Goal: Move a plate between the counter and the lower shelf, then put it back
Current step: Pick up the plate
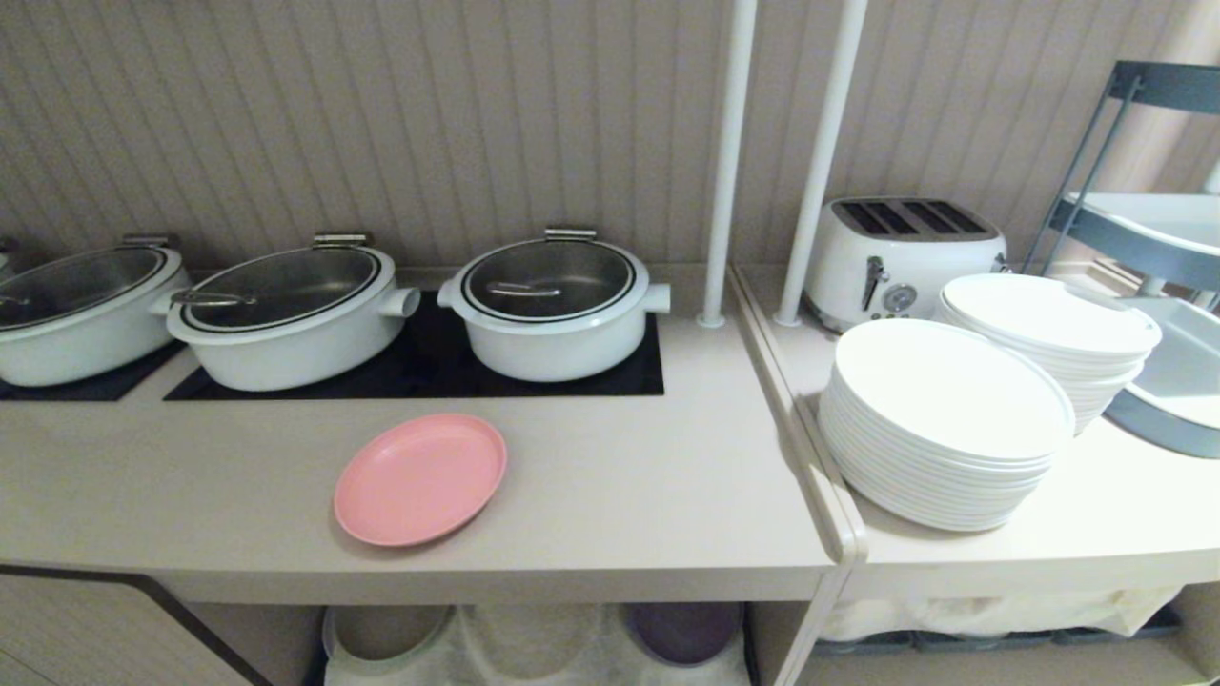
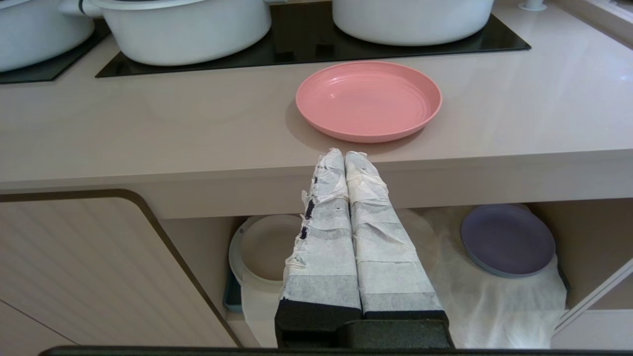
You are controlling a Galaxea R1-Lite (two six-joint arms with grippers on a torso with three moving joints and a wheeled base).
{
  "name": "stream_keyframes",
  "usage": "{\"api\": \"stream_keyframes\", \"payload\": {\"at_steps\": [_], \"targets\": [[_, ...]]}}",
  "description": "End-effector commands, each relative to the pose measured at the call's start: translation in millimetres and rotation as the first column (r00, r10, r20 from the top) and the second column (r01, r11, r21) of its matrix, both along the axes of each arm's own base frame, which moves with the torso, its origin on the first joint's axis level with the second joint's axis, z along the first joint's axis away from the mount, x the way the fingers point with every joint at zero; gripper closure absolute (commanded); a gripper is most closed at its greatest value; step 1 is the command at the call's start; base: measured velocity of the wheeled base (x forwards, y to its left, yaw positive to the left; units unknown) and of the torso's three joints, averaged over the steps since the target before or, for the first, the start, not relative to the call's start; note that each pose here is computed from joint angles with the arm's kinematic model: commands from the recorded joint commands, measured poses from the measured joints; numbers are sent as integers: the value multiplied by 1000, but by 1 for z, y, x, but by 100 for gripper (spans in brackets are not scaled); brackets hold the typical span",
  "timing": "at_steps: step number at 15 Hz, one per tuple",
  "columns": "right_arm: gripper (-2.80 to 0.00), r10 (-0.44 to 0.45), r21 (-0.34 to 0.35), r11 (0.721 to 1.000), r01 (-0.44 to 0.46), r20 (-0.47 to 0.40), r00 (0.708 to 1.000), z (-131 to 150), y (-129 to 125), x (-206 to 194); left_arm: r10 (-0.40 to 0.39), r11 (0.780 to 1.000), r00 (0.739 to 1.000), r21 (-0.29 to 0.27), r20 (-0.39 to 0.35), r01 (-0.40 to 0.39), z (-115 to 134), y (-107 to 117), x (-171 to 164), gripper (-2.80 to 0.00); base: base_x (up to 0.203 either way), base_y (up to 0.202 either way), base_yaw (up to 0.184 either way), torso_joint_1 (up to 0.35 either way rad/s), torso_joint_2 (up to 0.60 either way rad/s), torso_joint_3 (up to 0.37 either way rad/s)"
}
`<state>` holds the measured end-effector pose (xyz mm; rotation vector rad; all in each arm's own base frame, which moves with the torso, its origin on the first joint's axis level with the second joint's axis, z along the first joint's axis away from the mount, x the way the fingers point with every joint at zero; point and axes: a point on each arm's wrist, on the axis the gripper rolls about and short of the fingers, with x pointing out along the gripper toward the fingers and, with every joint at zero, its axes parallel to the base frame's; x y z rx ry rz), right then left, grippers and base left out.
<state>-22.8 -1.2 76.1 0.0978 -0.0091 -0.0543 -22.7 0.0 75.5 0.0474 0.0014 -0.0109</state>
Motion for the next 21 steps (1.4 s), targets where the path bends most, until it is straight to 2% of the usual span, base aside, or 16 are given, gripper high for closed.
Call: {"api": "stream_keyframes", "payload": {"at_steps": [1,21], "targets": [[0,-1,1,1000,1,0,1000,0,0,0,-1,1000,1000,0,0,1,0,0,0,0,0,0,0,0,0,0],[0,-1,2,1000,1,0,1000,0,0,0,0,1000,1000,2,-1,0,0,0,0,0,0,0,0,0,0,0]]}}
